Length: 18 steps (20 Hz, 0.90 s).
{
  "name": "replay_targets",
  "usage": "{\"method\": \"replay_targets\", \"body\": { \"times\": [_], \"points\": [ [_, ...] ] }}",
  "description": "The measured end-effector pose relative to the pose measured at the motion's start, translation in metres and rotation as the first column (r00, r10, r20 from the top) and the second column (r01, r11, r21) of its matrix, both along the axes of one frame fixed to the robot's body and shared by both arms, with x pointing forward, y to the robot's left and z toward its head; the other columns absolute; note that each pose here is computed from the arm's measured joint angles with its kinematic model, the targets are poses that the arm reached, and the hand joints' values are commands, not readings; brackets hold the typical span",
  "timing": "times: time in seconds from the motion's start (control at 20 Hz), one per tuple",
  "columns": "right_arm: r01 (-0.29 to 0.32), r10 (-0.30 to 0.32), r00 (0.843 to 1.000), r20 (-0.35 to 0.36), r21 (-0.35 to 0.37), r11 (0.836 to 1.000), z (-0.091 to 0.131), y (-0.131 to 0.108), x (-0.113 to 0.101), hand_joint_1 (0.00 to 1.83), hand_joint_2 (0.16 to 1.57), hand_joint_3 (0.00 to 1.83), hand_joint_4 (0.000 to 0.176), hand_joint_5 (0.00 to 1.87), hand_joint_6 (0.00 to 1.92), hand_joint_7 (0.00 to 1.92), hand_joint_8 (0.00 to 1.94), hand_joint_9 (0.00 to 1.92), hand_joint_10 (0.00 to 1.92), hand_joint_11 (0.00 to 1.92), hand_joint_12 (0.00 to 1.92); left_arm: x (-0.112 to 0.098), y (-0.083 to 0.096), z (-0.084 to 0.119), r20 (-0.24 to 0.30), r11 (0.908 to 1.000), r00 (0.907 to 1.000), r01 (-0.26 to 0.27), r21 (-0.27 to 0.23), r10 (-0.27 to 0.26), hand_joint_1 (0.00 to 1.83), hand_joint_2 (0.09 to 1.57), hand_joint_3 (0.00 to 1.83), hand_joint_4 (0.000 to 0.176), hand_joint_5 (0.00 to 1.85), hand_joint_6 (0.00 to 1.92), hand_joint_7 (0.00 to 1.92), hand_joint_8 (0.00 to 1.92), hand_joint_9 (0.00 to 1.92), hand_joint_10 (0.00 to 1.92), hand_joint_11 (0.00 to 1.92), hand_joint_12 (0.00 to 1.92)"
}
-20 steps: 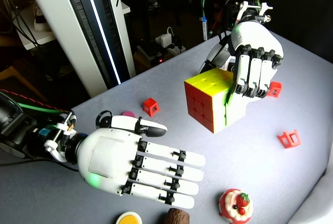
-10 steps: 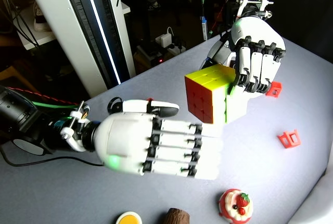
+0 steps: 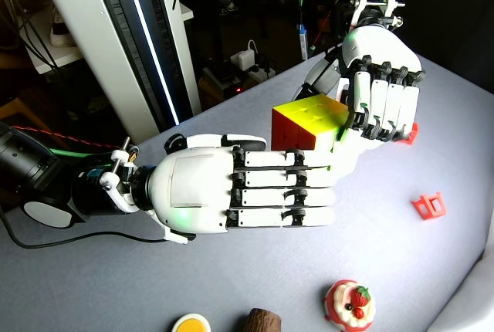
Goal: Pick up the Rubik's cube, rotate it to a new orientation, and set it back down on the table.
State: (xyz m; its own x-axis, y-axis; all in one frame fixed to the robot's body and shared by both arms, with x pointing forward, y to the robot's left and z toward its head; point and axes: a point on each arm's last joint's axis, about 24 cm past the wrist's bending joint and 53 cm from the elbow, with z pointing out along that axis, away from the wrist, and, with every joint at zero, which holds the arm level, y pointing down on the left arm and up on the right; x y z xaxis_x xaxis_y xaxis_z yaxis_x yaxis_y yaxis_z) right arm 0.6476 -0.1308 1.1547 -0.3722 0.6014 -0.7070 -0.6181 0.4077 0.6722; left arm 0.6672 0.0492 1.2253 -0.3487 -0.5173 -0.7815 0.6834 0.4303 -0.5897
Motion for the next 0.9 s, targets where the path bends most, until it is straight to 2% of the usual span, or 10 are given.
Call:
{"method": "replay_targets", "body": {
  "times": [0.1,0.15,0.25,0.3,0.45,0.55,0.6,0.7,0.75,0.9],
  "points": [
    [-0.018,0.018,1.0,0.005,-0.01,1.0,-0.001,0.004,-0.003,0.04,1.39,0.0,0.0,0.0,0.0,0.0,0.0,0.0,0.0,0.0,0.0,0.0,0.0,-0.001,-0.002,1.0,1.0,0.001,0.005,-0.001,1.21,0.52,1.62,0.0,0.99,1.76,1.09,1.92,1.33,1.92,1.46,1.92],
    [-0.02,0.02,1.0,0.005,-0.013,1.0,-0.002,0.005,-0.004,0.05,1.4,0.01,0.0,0.0,0.0,0.0,0.0,0.0,0.0,0.0,0.0,0.0,0.0,-0.001,-0.002,1.0,1.0,0.002,0.004,-0.002,1.37,0.7,1.17,0.0,0.72,1.61,0.87,1.75,0.9,1.92,1.23,1.92],
    [-0.026,0.026,1.0,0.008,-0.018,1.0,-0.002,0.006,-0.005,0.13,1.39,0.0,0.0,0.0,0.0,0.0,0.0,0.0,0.0,0.0,0.0,0.0,0.0,0.0,-0.001,1.0,1.0,0.0,-0.003,0.0,1.17,0.71,1.3,0.0,0.77,1.77,0.91,1.91,1.15,1.92,1.32,1.92],
    [-0.031,0.032,0.999,0.009,-0.023,0.999,-0.002,0.007,-0.006,0.15,1.37,0.0,0.0,0.0,0.0,0.0,0.0,0.0,0.0,0.0,0.0,0.0,0.0,0.0,0.0,1.0,1.0,0.0,-0.001,0.0,1.35,0.6,1.43,0.0,0.8,1.8,0.95,1.83,1.04,1.92,1.33,1.92],
    [-0.046,0.047,0.999,0.01,-0.033,0.998,-0.004,0.01,-0.009,0.15,1.37,0.0,0.0,0.0,0.0,0.0,0.0,0.0,0.0,0.0,0.0,0.0,0.0,0.0,-0.001,1.0,1.0,0.001,0.0,-0.001,1.37,0.68,1.31,0.0,0.66,1.81,0.88,1.88,0.95,1.92,1.26,1.92],
    [-0.045,0.046,0.999,0.007,-0.033,0.998,-0.004,0.01,-0.009,0.07,1.38,0.0,0.0,0.0,0.0,0.0,0.0,0.0,0.0,0.0,0.0,0.0,0.0,0.0,-0.002,1.0,1.0,0.0,-0.001,0.0,1.1,0.83,1.12,0.007,0.71,1.81,0.75,1.92,0.93,1.92,1.1,1.92],
    [-0.045,0.046,0.999,0.007,-0.033,0.998,-0.004,0.01,-0.009,0.1,1.38,0.0,0.0,0.0,0.0,0.0,0.0,0.0,0.0,0.0,0.0,0.0,0.0,0.0,-0.001,1.0,1.0,0.001,-0.002,-0.001,1.32,0.71,1.22,0.0,0.73,1.72,0.84,1.82,0.91,1.92,1.18,1.92],
    [-0.041,0.042,0.999,0.004,-0.031,0.999,-0.005,0.01,-0.008,0.11,1.38,0.0,0.0,0.0,0.0,0.0,0.0,0.0,0.0,0.0,0.0,-0.003,-0.003,0.002,0.002,0.9999,1.0,0.009,-0.008,-0.009,1.2,0.76,1.15,0.0,0.7,1.66,0.9,1.92,1.24,1.92,1.37,1.92],
    [-0.035,0.036,0.999,0.002,-0.028,0.999,-0.004,0.009,-0.007,0.1,1.38,0.0,0.0,0.0,0.0,0.0,0.0,0.0,0.0,0.0,0.0,-0.007,-0.004,0.004,0.013,0.9998,0.9997,0.018,-0.009,-0.018,1.15,0.74,0.95,0.0,0.86,1.46,1.2,1.92,1.42,1.92,1.55,1.92],
    [-0.029,0.029,1.0,-0.007,-0.035,0.999,-0.007,0.007,-0.005,0.06,1.38,0.0,0.0,0.0,0.0,0.0,0.0,0.0,0.0,0.0,0.0,-0.011,-0.006,0.006,0.03,0.9994,0.999,0.034,-0.005,-0.034,1.16,0.71,0.89,0.0,0.96,1.32,1.24,1.92,1.37,1.92,1.47,1.92]
  ]
}}
